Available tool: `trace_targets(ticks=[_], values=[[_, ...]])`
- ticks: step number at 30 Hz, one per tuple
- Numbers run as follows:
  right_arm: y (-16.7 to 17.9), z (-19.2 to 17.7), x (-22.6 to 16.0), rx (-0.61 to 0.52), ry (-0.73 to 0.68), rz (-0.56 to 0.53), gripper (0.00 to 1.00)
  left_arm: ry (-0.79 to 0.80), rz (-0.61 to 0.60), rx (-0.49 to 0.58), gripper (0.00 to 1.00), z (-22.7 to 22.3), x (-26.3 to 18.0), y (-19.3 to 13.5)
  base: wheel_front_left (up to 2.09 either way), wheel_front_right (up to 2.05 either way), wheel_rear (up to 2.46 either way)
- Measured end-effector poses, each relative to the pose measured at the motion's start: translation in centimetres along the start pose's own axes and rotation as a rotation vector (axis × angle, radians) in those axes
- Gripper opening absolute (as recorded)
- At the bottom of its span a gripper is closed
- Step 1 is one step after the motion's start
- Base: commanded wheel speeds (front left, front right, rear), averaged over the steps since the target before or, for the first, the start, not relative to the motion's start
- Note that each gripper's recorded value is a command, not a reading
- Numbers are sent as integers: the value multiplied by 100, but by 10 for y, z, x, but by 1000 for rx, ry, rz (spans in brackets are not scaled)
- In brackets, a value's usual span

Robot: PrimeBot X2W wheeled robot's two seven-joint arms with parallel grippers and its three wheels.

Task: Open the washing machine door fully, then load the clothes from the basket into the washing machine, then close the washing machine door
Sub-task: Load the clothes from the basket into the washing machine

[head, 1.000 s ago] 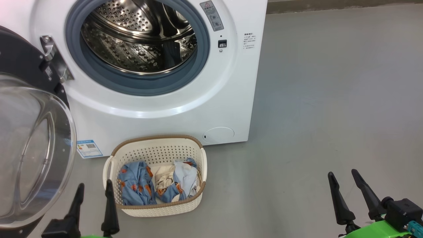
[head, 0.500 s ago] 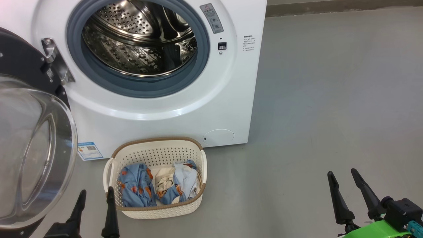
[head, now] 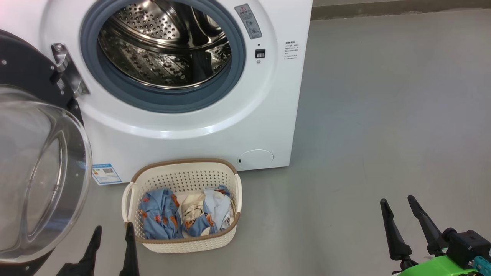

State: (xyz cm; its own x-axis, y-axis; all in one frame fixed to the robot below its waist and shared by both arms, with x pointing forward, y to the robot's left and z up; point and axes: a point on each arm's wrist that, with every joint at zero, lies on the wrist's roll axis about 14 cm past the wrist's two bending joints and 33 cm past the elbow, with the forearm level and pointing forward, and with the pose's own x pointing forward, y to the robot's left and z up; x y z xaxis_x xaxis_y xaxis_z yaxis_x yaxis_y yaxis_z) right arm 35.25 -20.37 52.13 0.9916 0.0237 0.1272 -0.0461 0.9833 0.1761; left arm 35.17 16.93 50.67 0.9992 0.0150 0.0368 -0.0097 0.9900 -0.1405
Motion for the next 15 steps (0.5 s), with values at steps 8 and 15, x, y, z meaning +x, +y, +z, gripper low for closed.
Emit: trace_targets(ticks=[8,15], values=[[3,-1,2,1,2,9,100,2,9,14,100,-1,-2,5,0,0,0],[4,-4,3,2,10,14,100,9,16,18,100,-3,-2,7,0,0,0]])
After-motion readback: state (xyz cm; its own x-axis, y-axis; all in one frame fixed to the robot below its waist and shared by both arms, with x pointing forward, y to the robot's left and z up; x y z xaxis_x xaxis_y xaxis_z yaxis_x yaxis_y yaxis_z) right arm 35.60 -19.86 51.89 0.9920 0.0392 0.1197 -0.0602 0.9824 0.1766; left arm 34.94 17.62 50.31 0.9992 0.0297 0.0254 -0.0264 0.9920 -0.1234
